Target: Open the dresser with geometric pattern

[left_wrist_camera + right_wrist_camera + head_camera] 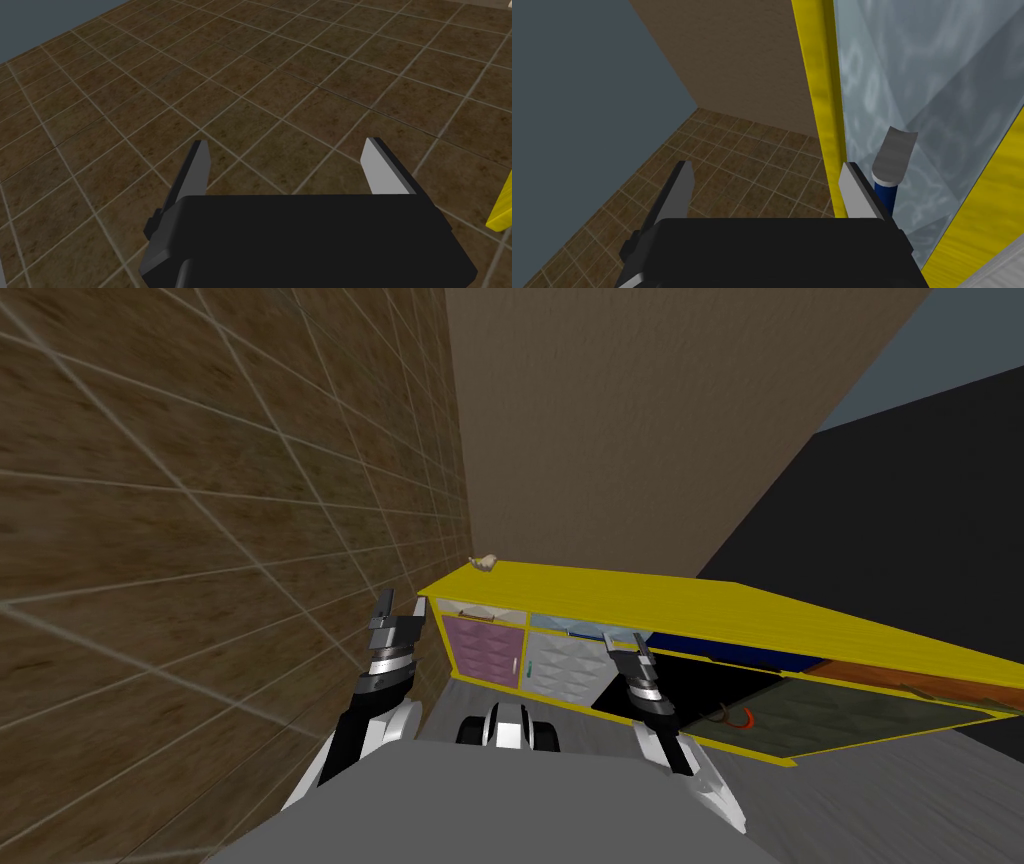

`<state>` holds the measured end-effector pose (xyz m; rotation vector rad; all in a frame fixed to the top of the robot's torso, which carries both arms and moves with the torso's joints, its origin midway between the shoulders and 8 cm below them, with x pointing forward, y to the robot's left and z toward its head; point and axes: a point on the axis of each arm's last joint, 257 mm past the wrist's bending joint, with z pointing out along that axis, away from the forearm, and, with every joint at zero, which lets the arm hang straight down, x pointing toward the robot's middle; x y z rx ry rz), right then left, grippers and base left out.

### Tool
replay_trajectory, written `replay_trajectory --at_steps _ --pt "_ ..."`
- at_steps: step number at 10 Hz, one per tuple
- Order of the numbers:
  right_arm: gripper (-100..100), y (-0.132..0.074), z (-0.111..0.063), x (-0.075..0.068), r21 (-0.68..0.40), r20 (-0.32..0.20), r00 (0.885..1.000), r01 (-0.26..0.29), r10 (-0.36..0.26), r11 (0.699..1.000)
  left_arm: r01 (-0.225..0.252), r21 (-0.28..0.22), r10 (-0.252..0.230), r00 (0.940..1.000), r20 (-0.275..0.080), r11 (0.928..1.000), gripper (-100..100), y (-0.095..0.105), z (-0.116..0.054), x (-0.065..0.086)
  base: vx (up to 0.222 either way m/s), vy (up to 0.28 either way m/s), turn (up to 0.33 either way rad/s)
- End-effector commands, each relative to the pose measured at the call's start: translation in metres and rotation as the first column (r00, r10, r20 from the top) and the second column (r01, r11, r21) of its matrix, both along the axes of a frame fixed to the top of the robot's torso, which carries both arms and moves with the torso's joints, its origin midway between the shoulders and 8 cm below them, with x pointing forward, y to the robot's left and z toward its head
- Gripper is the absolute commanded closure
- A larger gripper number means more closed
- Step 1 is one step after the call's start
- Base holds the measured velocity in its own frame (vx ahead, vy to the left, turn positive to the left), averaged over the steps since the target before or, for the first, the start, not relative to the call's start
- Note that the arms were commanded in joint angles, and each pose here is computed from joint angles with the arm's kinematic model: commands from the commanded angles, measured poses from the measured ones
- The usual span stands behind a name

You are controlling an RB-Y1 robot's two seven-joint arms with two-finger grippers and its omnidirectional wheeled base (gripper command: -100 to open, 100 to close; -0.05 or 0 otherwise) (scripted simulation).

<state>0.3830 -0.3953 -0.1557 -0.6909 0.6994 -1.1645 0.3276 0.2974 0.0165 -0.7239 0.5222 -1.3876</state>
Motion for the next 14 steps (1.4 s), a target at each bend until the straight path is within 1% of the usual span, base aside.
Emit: replay_trajectory --at_steps 1,2,3,5,7,8,9,10,11,13,14 --pt "-100 -0.001 -0.014 -0.003 -0.036 -0.013 0.998 0.056 -0.057 0.998 0.0 0.0 0.0 1.0 0.0 1.0 0 0.0 0.0 0.0 0.023 0.034 -0.027" --pt "-100 -0.001 -0.025 -0.005 -0.041 -0.023 0.996 0.084 -0.085 0.996 0.0 0.0 0.0 1.0 0.0 1.0 0 0.0 0.0 0.0 0.029 0.026 -0.045" --pt "-100 -0.001 -0.025 -0.005 -0.052 -0.021 0.995 0.092 -0.093 0.994 0.0 0.0 0.0 1.0 0.0 1.0 0 0.0 0.0 0.0 0.026 0.026 -0.025" --pt "-100 0.004 -0.046 -0.009 -0.06 -0.039 0.988 0.147 -0.15 0.987 0.0 0.0 0.0 1.0 0.0 1.0 0 0.0 0.0 0.0 0.034 0.036 -0.039" --pt "-100 0.013 -0.065 -0.013 -0.058 -0.058 0.979 0.194 -0.198 0.979 0.0 0.0 0.0 1.0 0.0 1.0 0 0.0 0.0 0.0 0.044 0.058 -0.046" --pt "-100 0.015 -0.066 -0.013 -0.055 -0.058 0.979 0.195 -0.198 0.979 0.0 0.0 0.0 1.0 0.0 1.0 0 0.0 0.0 0.0 0.024 0.027 -0.018" --pt "-100 0.02 -0.074 -0.014 -0.047 -0.068 0.975 0.21 -0.213 0.976 0.0 0.0 0.0 1.0 0.0 1.0 0 0.0 0.0 0.0 0.018 0.007 -0.022" --pt "-100 0.022 -0.075 -0.014 -0.04 -0.069 0.975 0.211 -0.213 0.977 0.0 0.0 0.0 1.0 0.0 1.0 0 0.0 0.0 0.0 0.012 0.006 -0.005" --pt "-100 0.031 -0.082 -0.015 -0.021 -0.079 0.971 0.224 -0.225 0.974 0.0 0.0 0.0 1.0 0.0 1.0 0 0.0 0.0 0.0 0.004 0.01 -0.008" --pt "-100 0.044 -0.092 -0.017 0.012 -0.093 0.968 0.237 -0.235 0.971 0.0 0.0 0.0 1.0 0.0 1.0 0 0.0 0.0 0.0 0.005 0.035 0.013" --pt "-100 0.039 -0.087 -0.017 -0.001 -0.084 0.969 0.233 -0.233 0.972 0.0 0.0 0.0 1.0 0.0 1.0 0 0.0 0.0 0.0 0.011 0.012 -0.001"
